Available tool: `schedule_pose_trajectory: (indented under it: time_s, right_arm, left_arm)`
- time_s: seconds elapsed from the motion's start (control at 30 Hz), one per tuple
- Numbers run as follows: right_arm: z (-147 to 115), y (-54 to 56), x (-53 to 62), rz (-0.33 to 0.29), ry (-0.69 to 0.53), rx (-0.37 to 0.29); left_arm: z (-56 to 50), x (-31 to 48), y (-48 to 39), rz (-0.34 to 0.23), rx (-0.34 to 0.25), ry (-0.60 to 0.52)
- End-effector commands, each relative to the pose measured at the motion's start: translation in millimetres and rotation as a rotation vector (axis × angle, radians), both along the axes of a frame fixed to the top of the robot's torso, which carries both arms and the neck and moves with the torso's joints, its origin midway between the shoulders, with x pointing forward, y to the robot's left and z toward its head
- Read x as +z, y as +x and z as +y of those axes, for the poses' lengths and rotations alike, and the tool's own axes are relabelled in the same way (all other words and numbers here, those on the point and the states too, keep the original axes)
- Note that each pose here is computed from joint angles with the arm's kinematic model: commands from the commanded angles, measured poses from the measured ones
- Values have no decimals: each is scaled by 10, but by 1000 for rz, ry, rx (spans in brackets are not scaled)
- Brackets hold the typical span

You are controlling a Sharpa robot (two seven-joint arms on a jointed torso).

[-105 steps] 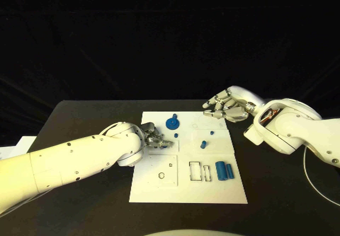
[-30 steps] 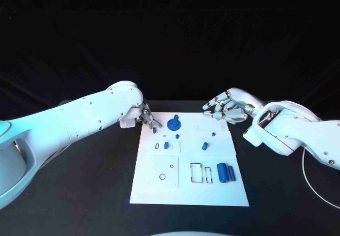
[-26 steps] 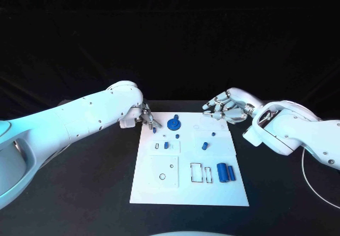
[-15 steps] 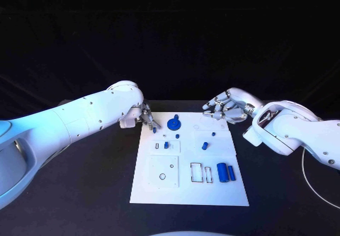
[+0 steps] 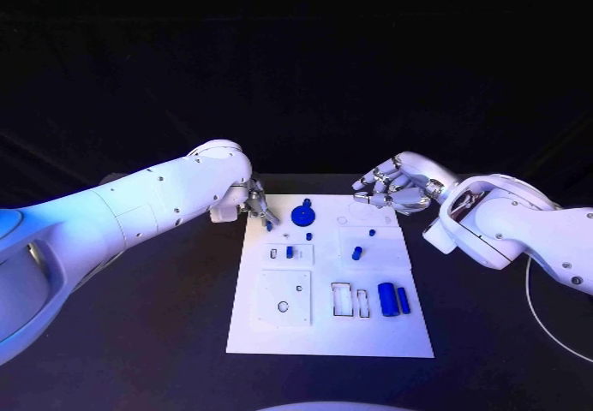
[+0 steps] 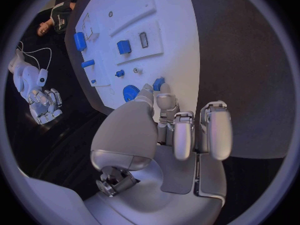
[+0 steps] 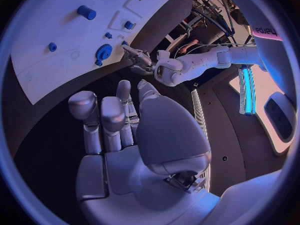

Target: Assemble the parts on the task board

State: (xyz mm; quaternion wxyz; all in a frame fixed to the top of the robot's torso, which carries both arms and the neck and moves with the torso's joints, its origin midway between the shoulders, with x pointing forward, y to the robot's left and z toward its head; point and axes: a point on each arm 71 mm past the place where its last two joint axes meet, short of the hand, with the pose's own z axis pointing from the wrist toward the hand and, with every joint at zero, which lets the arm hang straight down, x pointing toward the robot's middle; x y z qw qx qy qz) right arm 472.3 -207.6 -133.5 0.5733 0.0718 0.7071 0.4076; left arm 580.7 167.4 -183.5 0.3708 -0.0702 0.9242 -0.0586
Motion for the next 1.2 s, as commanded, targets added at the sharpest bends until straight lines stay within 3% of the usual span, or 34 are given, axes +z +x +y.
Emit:
schedule_pose_trajectory:
  time_s: [0.03, 0.5, 0.73, 1.0, 1.2]
  right_arm:
    - [14, -6, -3, -1, -3, 16]
    - [21, -8, -4, 1, -3, 18]
    - [23, -12, -3, 2, -3, 19]
    - [11, -17, -1, 3, -2, 18]
    - [7, -22, 1, 3, 0, 17]
  left_arm:
    - [-29, 0, 1, -1, -13, -6]
    - [-14, -9, -5, 8, -11, -10]
    - [12, 4, -38, 0, 4, -66]
    - [57, 59, -133, -40, 37, -175]
    - [95, 115, -277, -82, 50, -257]
